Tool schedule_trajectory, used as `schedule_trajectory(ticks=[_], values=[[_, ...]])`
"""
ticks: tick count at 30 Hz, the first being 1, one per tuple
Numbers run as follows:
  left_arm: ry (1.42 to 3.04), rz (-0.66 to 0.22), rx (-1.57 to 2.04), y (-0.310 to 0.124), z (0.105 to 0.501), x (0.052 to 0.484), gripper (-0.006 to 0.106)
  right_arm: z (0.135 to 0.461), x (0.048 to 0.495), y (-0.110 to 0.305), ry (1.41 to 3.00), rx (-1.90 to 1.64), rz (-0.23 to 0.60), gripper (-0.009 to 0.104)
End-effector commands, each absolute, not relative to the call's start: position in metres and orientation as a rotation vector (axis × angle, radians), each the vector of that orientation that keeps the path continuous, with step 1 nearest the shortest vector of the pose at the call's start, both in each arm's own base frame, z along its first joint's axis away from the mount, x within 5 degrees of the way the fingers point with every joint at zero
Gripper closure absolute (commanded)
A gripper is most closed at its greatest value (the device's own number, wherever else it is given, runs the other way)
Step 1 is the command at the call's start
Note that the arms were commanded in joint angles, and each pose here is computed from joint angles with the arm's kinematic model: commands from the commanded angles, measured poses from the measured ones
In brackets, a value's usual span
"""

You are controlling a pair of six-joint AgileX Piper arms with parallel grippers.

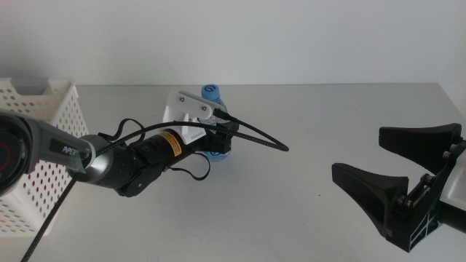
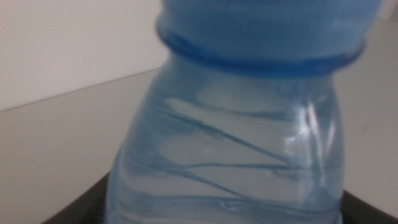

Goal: Use arms to grab the bottles and put them into the dustbin to the left of the table.

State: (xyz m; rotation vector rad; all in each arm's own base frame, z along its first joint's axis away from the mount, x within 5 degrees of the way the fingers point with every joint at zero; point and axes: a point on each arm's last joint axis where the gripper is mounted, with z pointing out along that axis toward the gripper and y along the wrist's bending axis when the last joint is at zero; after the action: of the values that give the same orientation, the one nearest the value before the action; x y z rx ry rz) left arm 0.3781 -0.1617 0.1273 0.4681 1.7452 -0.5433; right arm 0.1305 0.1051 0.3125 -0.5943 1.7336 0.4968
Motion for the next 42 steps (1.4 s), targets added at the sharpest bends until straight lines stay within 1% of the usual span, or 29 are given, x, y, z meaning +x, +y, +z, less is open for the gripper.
schedule_trajectory(ticks=[1, 3, 4, 5, 6, 8, 12, 14, 18, 21, 25, 28, 31, 33, 34, 36, 38, 42], values=[[1.582, -0.584, 0.424, -0.165, 0.165, 0.382, 0.033, 0.33, 0.131, 0.106, 1.625, -0.578, 0.501, 0.02], [1.581, -0.586, 0.424, -0.165, 0.165, 0.382, 0.052, 0.33, 0.131, 0.106, 1.625, -0.578, 0.501, 0.02], [1.575, -0.592, 0.42, -0.165, 0.165, 0.382, 0.064, 0.33, 0.131, 0.106, 1.625, -0.578, 0.501, 0.02], [1.57, -0.606, 0.409, -0.164, 0.168, 0.379, 0.099, 0.33, 0.131, 0.106, 1.625, -0.579, 0.5, 0.02], [1.577, -0.602, 0.411, -0.163, 0.171, 0.376, 0.102, 0.33, 0.131, 0.106, 1.625, -0.579, 0.5, 0.02], [1.601, -0.573, 0.433, -0.16, 0.177, 0.371, 0.102, 0.33, 0.131, 0.106, 1.625, -0.579, 0.5, 0.02], [1.712, -0.456, 0.471, -0.152, 0.21, 0.365, 0.102, 0.33, 0.131, 0.106, 1.625, -0.579, 0.5, 0.02], [1.744, -0.429, 0.451, -0.148, 0.232, 0.361, 0.102, 0.33, 0.131, 0.106, 1.625, -0.579, 0.5, 0.02], [1.8, -0.408, 0.36, -0.139, 0.277, 0.354, 0.102, 0.33, 0.131, 0.106, 1.625, -0.579, 0.5, 0.02], [1.856, -0.311, 0.308, -0.129, 0.308, 0.35, 0.102, 0.33, 0.131, 0.106, 1.625, -0.579, 0.5, 0.02], [1.875, -0.192, 0.24, -0.117, 0.344, 0.346, 0.102, 0.33, 0.131, 0.106, 1.625, -0.578, 0.501, 0.02], [1.893, -0.144, 0.179, -0.11, 0.362, 0.344, 0.102, 0.33, 0.131, 0.106, 1.625, -0.578, 0.501, 0.02], [1.955, -0.099, 0.115, -0.101, 0.375, 0.339, 0.102, 0.33, 0.131, 0.106, 1.625, -0.578, 0.501, 0.02], [1.997, -0.061, 0.144, -0.096, 0.383, 0.335, 0.102, 0.33, 0.131, 0.106, 1.625, -0.578, 0.501, 0.02], [2.02, -0.055, 0.164, -0.092, 0.386, 0.333, 0.102, 0.33, 0.131, 0.106, 1.625, -0.578, 0.501, 0.02], [2.055, -0.076, 0.204, -0.087, 0.392, 0.329, 0.102, 0.33, 0.131, 0.106, 1.625, -0.578, 0.501, 0.02], [2.102, -0.125, 0.228, -0.076, 0.395, 0.328, 0.102, 0.33, 0.131, 0.106, 1.625, -0.578, 0.501, 0.02], [2.245, -0.203, 0.281, -0.045, 0.397, 0.322, 0.102, 0.33, 0.131, 0.106, 1.625, -0.578, 0.501, 0.02]])
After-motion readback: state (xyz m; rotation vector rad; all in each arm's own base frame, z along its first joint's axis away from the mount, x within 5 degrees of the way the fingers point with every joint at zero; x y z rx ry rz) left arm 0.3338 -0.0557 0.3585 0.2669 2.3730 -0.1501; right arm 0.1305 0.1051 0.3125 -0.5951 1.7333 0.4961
